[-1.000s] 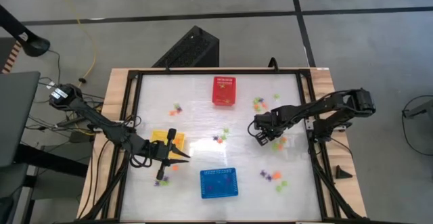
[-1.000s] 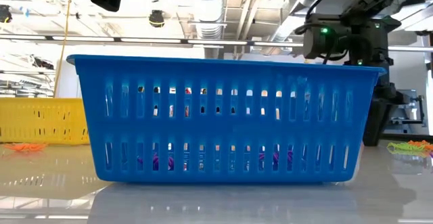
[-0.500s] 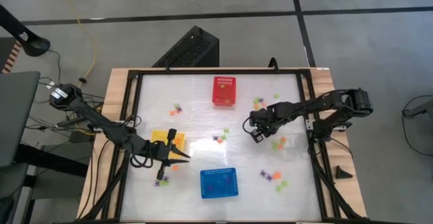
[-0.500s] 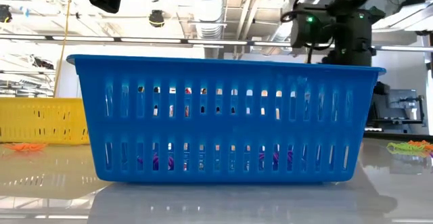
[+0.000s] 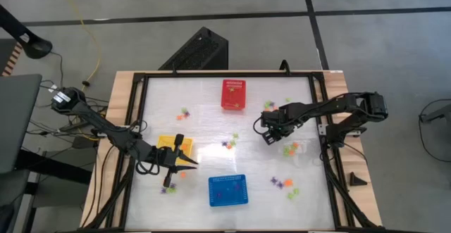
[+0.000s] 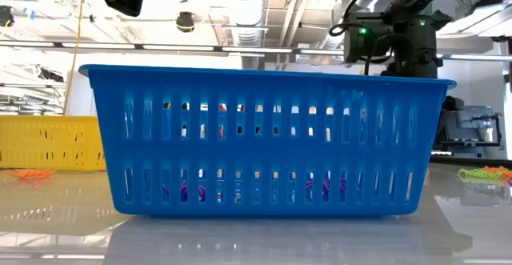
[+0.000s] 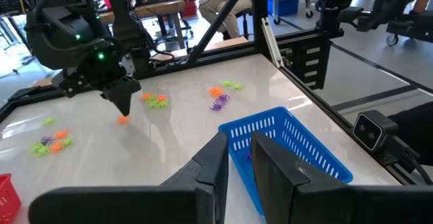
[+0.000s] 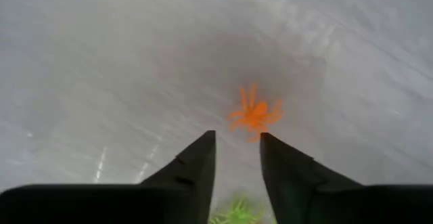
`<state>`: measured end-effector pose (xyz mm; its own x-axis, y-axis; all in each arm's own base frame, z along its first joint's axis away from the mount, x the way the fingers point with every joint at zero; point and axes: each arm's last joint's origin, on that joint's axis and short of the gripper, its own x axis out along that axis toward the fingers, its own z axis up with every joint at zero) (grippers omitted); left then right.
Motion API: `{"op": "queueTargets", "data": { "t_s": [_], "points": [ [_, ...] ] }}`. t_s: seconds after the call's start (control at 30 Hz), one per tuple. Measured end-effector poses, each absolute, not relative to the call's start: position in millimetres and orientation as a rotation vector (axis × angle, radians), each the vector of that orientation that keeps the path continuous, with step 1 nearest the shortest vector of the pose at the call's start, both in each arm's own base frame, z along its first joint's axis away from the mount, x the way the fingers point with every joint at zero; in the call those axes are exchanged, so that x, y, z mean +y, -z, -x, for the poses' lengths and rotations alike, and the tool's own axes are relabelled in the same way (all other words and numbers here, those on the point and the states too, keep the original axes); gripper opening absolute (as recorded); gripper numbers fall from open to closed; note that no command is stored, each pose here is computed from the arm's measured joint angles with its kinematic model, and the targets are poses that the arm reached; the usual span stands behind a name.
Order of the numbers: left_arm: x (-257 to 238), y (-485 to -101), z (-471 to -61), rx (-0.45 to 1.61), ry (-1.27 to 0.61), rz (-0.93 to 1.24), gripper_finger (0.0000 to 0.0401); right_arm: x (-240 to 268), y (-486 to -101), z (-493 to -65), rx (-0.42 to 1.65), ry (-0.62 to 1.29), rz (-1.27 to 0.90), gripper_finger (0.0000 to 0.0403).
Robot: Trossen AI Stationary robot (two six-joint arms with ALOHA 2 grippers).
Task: Sort Halloween decoration
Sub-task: Put the orange spider toy into the yellow basket
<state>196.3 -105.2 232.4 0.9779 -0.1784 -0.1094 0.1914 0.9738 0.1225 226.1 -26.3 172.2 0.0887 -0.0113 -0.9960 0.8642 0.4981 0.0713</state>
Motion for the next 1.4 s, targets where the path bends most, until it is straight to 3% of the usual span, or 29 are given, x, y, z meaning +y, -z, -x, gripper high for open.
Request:
{"op": "queueTargets", "data": {
  "t_s": [0.17, 0.33, 0.5, 0.9, 1.4],
  "points": [
    [-105, -232, -196, 0.104, 0.187, -0.136, 0.0055, -27, -160, -220, 1.332, 0.793, -0.846, 0.0215],
    [-105, -231, -196, 0.108, 0.187, -0.137, 0.0055, -26, -148, -215, 1.322, 0.791, -0.844, 0.0227],
    [-105, -231, -196, 0.110, 0.178, -0.139, 0.0055, -26, -147, -217, 1.303, 0.779, -0.840, 0.0189],
    [-105, -231, -196, 0.110, 0.176, -0.139, 0.0055, -26, -156, -221, 1.316, 0.759, -0.824, 0.0018],
    [-105, -231, -196, 0.112, 0.176, -0.140, 0.0055, -32, -176, -233, 1.250, 0.785, -0.766, 0.0053]
  ]
}}
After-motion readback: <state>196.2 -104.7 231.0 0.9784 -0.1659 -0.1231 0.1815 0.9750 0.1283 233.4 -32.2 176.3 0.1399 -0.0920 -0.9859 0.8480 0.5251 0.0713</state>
